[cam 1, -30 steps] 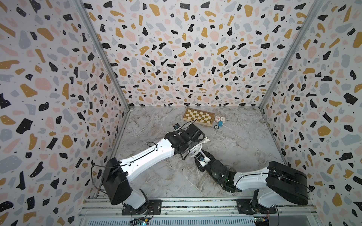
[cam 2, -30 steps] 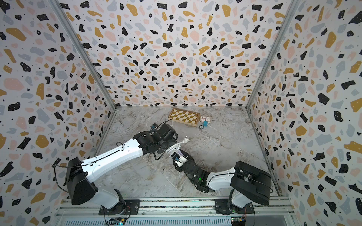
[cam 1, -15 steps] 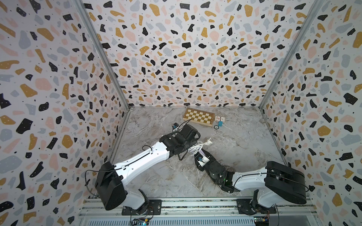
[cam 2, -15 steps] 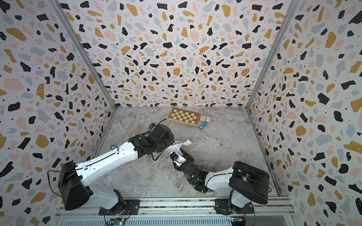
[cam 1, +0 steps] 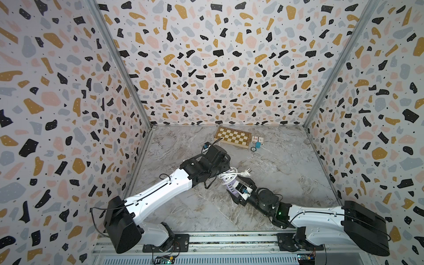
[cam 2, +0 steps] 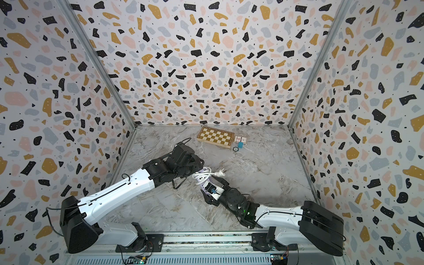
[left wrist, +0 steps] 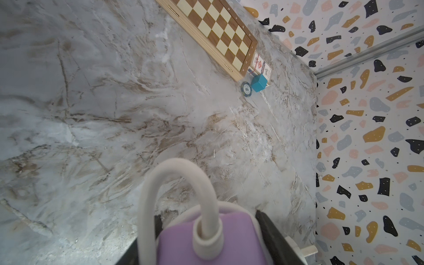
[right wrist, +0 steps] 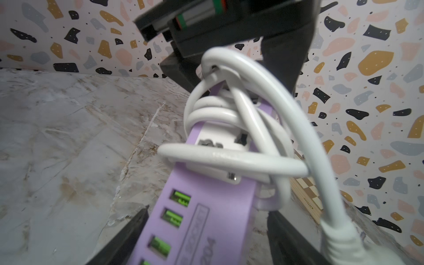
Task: Wrap the cord around the power strip
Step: Adjust the power strip, then place the power strip at the center of the board.
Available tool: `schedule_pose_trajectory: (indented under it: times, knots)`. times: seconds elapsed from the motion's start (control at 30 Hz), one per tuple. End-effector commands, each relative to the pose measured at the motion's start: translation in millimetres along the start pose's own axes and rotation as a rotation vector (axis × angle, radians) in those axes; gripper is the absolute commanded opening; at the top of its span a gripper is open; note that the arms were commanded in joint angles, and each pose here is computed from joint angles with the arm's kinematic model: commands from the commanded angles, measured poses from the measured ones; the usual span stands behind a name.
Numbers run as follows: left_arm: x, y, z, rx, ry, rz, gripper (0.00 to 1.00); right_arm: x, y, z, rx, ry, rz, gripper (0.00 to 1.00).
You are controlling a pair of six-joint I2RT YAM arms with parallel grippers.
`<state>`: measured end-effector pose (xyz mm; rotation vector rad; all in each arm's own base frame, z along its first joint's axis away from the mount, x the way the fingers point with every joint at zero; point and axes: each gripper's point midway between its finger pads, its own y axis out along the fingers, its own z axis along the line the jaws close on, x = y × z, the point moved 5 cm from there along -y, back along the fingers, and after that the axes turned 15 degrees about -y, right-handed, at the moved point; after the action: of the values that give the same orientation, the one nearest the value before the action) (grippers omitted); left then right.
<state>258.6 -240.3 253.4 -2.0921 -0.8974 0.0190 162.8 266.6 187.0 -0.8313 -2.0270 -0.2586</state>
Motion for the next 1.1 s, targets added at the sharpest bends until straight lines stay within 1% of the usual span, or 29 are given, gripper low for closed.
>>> schedule_pose_trajectory:
  times: [0.0,0.1,0.17,0.27,0.3,0.37,0.47,0.5,0.53,0.67,0.73,0.8,0.87,0.9,0.93,0.97,1.0,1.03,1.07]
  knots:
    - [6.8,-8.9,9.7,0.046,0.122,0.008,0.00,0.7,-24.9,-12.5,-0.025,0.023,-0.060,0.79]
    - [4.5,-10.1,12.0,0.045,0.137,0.047,0.00,-4.1,-41.3,-29.1,-0.049,0.058,-0.086,0.77]
    - [2.2,-9.5,13.1,0.049,0.144,0.071,0.00,-4.3,-47.5,-35.0,-0.036,0.034,-0.099,0.75]
    - [0.3,-8.4,14.2,0.055,0.148,0.096,0.00,-7.8,-52.5,-47.0,-0.084,0.031,-0.080,0.73]
    - [-0.7,-7.6,14.3,0.057,0.148,0.105,0.00,-7.6,-52.2,-49.4,-0.086,0.034,-0.082,0.70]
    - [-2.6,-7.3,11.4,0.050,0.153,0.125,0.00,-5.0,-48.0,-49.6,-0.054,0.026,-0.093,0.65]
    - [-4.9,-7.1,8.1,0.050,0.169,0.154,0.00,-1.6,-35.9,-37.6,0.063,-0.009,-0.095,0.60]
    - [-5.3,-7.3,8.0,0.055,0.170,0.159,0.00,1.3,-33.2,-32.1,0.115,-0.026,-0.114,0.59]
    - [-5.4,-8.0,7.1,0.052,0.199,0.164,0.00,2.9,-30.8,-27.3,0.152,-0.033,-0.126,0.57]
    - [-5.9,-9.9,6.5,0.059,0.226,0.177,0.00,13.2,-22.5,-23.4,0.210,-0.040,-0.171,0.57]
    - [-6.3,-9.8,6.7,0.060,0.231,0.180,0.00,13.7,-18.5,-20.5,0.243,-0.058,-0.160,0.56]
    - [-6.2,-10.2,6.3,0.061,0.234,0.182,0.00,12.5,-16.0,-17.5,0.260,-0.069,-0.156,0.53]
    - [-7.3,-10.9,3.7,0.047,0.235,0.192,0.00,5.5,-9.6,-17.9,0.247,-0.062,-0.105,0.43]
    - [-8.2,-11.2,2.2,0.038,0.235,0.201,0.00,2.2,-6.2,-18.0,0.242,-0.062,-0.079,0.41]
    - [-9.6,-11.6,0.2,0.025,0.231,0.213,0.00,-2.3,-2.1,-17.9,0.232,-0.059,-0.047,0.37]
    - [-12.0,-11.5,-2.5,0.005,0.226,0.231,0.00,-5.0,2.0,-19.0,0.224,-0.060,-0.021,0.29]
    - [-13.5,-11.8,-5.1,-0.010,0.225,0.244,0.00,-7.2,4.9,-21.7,0.196,-0.053,0.007,0.21]
    - [-15.3,-12.9,-7.4,-0.024,0.223,0.260,0.00,-10.1,6.9,-27.7,0.151,-0.037,0.038,0.16]
    - [-17.2,-13.7,-9.0,-0.037,0.224,0.276,0.00,-12.2,6.4,-33.2,0.111,-0.029,0.052,0.12]
